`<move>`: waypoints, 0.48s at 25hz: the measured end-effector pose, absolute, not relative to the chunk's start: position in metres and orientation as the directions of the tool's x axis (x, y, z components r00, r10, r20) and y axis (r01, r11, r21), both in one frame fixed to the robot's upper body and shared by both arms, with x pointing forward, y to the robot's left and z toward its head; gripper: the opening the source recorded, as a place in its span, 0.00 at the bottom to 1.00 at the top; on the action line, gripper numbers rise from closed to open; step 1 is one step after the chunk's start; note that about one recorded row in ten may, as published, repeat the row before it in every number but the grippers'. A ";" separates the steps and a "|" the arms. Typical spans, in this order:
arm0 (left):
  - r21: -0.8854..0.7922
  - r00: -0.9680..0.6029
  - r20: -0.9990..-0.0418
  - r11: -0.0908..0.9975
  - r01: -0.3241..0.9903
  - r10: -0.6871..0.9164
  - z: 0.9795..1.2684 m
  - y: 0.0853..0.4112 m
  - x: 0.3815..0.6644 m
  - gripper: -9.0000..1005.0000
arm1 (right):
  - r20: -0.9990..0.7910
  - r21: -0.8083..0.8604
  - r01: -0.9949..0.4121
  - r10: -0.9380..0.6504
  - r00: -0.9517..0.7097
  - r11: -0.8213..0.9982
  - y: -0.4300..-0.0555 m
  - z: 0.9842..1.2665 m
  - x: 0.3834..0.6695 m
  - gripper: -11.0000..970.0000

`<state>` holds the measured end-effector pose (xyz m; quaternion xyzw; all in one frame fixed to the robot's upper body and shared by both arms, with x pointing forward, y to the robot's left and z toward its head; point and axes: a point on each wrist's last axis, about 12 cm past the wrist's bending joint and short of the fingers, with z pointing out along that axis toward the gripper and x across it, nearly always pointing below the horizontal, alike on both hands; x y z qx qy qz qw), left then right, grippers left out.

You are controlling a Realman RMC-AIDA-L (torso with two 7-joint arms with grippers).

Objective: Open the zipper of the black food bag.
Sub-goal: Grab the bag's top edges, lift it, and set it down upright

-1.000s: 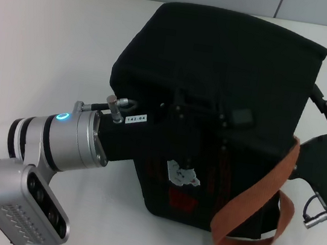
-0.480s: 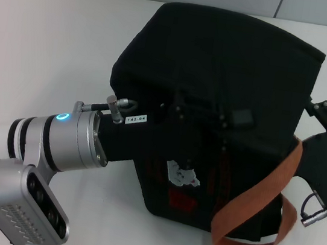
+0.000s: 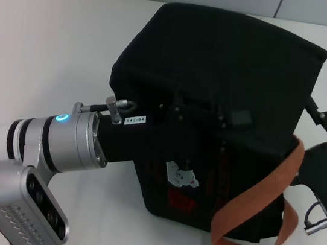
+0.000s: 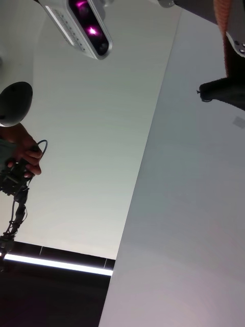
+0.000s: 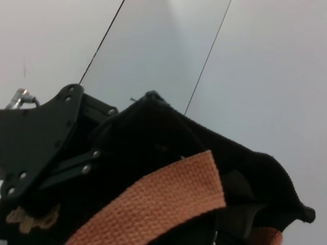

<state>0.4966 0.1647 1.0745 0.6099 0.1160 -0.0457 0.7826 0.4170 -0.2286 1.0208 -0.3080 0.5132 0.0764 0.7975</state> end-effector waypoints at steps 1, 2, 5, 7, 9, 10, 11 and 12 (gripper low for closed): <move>0.944 0.969 -0.238 0.252 0.213 0.071 1.074 0.165 0.496 0.10 | -0.866 -0.413 -0.438 -0.194 0.462 0.799 -0.229 1.021 0.417 0.46; 0.944 0.969 -0.238 0.252 0.214 0.071 1.074 0.165 0.496 0.10 | -0.860 -0.424 -0.430 -0.205 0.467 0.797 -0.228 1.021 0.416 0.48; 0.944 0.968 -0.239 0.252 0.214 0.072 1.074 0.165 0.496 0.10 | -0.840 -0.460 -0.410 -0.238 0.487 0.788 -0.224 1.020 0.413 0.54; 0.944 0.968 -0.239 0.252 0.214 0.073 1.074 0.165 0.496 0.10 | -0.839 -0.464 -0.408 -0.241 0.489 0.786 -0.224 1.020 0.413 0.58; 0.944 0.968 -0.240 0.251 0.215 0.073 1.074 0.165 0.496 0.10 | -0.834 -0.470 -0.405 -0.246 0.493 0.784 -0.224 1.020 0.412 0.62; 0.944 0.968 -0.240 0.251 0.215 0.073 1.074 0.165 0.496 0.10 | -0.827 -0.480 -0.397 -0.252 0.502 0.782 -0.223 1.021 0.410 0.62; 0.944 0.968 -0.240 0.251 0.215 0.073 1.074 0.165 0.496 0.10 | -0.827 -0.480 -0.397 -0.252 0.502 0.782 -0.223 1.021 0.410 0.62; 0.944 0.968 -0.240 0.251 0.215 0.073 1.074 0.165 0.496 0.10 | -0.823 -0.485 -0.392 -0.257 0.507 0.782 -0.223 1.021 0.410 0.62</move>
